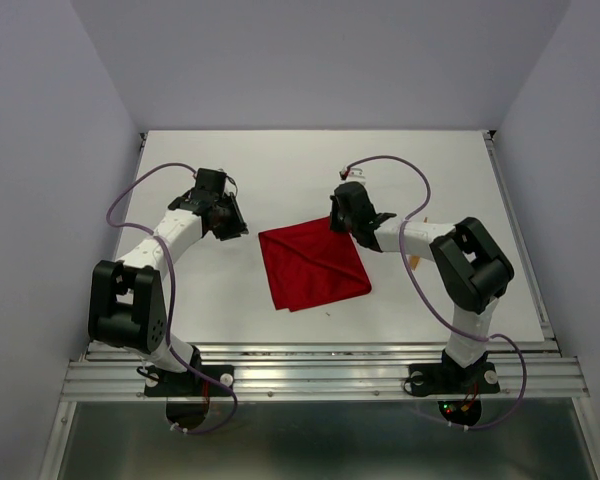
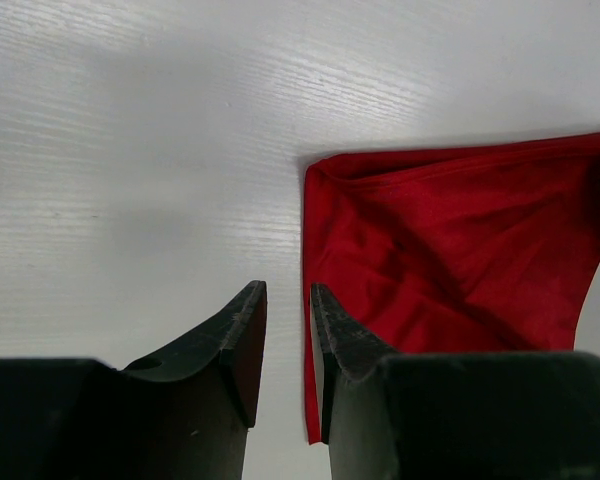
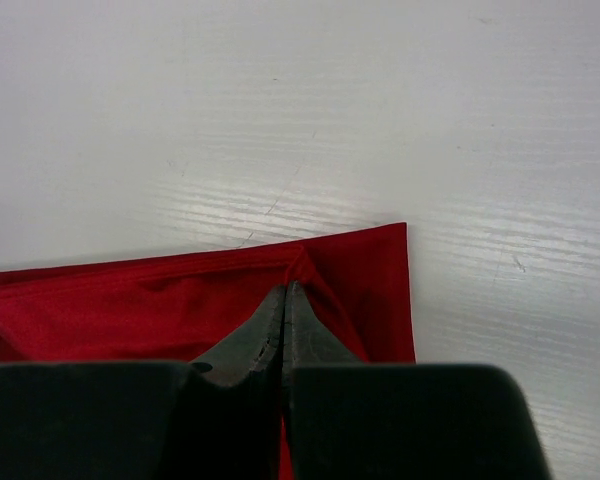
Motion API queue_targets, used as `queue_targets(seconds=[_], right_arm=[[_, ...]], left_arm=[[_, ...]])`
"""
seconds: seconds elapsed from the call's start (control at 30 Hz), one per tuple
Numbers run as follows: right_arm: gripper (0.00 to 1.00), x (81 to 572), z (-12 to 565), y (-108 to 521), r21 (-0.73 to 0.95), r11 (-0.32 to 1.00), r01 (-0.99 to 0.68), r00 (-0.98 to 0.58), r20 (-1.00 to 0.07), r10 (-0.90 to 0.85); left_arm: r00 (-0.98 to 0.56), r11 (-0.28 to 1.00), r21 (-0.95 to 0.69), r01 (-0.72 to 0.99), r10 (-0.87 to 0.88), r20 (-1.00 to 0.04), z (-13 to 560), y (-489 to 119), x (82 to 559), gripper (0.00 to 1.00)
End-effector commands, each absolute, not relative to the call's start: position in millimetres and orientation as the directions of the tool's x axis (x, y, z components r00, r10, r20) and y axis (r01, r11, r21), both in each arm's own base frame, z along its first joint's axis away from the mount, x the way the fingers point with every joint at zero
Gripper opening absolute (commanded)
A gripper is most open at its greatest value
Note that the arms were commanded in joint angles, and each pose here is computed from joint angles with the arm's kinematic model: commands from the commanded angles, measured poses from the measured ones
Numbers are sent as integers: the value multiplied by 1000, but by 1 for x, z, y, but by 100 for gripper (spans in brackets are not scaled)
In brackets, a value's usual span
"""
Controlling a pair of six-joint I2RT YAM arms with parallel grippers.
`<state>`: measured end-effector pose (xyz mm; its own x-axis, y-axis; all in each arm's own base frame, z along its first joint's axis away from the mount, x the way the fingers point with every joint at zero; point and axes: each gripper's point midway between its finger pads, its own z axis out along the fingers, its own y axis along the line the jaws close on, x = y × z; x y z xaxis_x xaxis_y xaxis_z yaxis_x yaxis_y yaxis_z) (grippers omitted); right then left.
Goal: Fold the napkin into a case and place the utensils inside
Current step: Fold the top corner of the square-folded napkin at the center of the board, then smooth out the upper triangle-folded napkin at the center of the board.
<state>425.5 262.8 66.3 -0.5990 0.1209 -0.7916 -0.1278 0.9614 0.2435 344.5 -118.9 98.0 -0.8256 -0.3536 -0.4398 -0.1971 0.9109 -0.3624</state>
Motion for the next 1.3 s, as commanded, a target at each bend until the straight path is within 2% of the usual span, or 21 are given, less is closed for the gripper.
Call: queue_targets(seconds=[0.0,0.57,0.7,0.73,0.77,0.8,1.03,1.27], right_arm=[[1,441,82,264,270,957,-108,-541,-823,171],[1,437,69,256,274,959,-75,-564,-805,186],[14,437,70,258,284,956,-80,-566,-802,191],[27,437,72,258,287,955,-82,-563,-803,193],[36,436,73,258,288,954,-83,-561,-805,194],[39,436,81,258,295,952,-87,-553,-809,200],[39,427,121,248,312,945,-95,-497,-838,227],[36,388,117,227,318,945,-79,-542,-809,227]], left_arm=[[-824,918,-359,-170,-332,-460,105,-121,347,35],[-835,919,-361,-156,-318,-449,102,-130,346,35],[-837,919,-365,-149,-314,-448,102,-136,348,35],[-836,918,-368,-146,-313,-450,104,-138,349,35],[-837,918,-371,-143,-312,-450,104,-139,349,35],[-839,917,-373,-140,-310,-448,104,-142,349,35],[-857,908,-406,-103,-288,-428,102,-171,356,35],[-873,895,-435,-97,-287,-394,85,-194,369,35]])
